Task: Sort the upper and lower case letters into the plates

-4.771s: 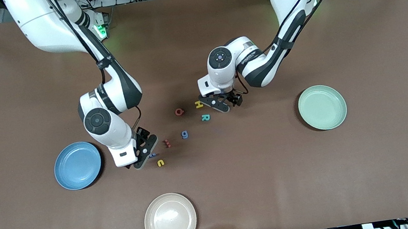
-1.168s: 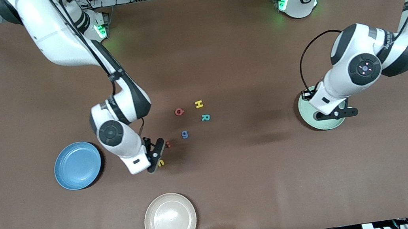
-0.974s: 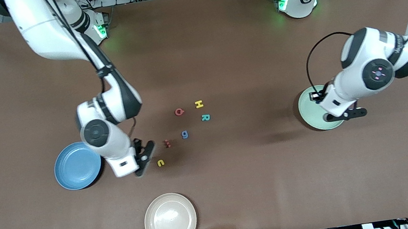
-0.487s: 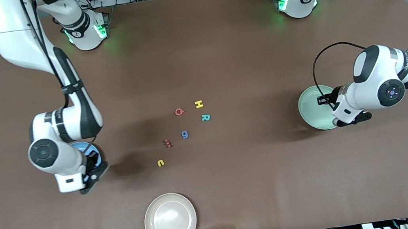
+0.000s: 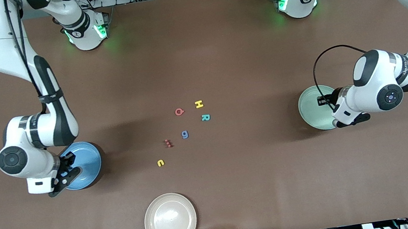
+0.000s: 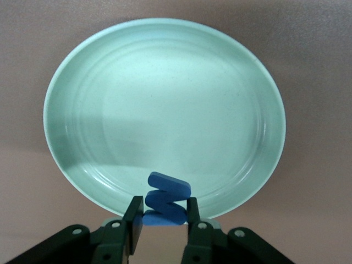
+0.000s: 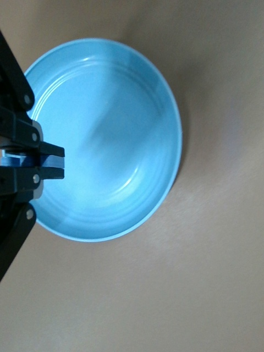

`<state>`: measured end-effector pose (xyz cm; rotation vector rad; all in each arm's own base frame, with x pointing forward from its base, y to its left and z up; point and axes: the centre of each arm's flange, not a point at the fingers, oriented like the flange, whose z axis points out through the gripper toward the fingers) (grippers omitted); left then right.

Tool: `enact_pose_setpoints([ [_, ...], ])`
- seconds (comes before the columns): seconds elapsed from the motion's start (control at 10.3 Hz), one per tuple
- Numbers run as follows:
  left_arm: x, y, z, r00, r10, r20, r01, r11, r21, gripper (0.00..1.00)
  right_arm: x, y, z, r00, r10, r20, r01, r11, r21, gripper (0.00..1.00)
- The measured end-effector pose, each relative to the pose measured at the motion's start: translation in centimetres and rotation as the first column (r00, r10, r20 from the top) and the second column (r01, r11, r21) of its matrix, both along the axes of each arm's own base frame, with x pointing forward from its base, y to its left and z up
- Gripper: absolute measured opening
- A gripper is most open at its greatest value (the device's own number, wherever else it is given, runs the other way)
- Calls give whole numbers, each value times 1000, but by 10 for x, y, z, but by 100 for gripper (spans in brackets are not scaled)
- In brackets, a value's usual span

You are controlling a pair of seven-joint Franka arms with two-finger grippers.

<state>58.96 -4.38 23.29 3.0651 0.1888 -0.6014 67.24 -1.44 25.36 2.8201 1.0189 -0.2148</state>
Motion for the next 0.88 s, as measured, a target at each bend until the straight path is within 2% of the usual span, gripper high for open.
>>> enact_pose_setpoints([
  [0.39, 4, -1, 4, 1000, -8, 14, 8, 1000, 7, 95, 0, 3, -2, 1000, -22, 2, 22, 999, 30, 70],
  [0.49, 5, -7, 9, 1000, -19, 24, 18, 1000, 8, 100, 0, 15, -2, 1000, -22, 4, 22, 998, 53, 84],
  [0.58, 6, -23, 18, 999, -41, 35, 41, 999, 19, 100, 0, 35, -2, 1000, -15, 9, 14, 997, 78, 98],
  [0.88, -7, -110, 50, 996, -67, 60, 60, 992, 112, 100, -5, 132, 5, 998, 35, 45, -40, 993, 112, 100],
])
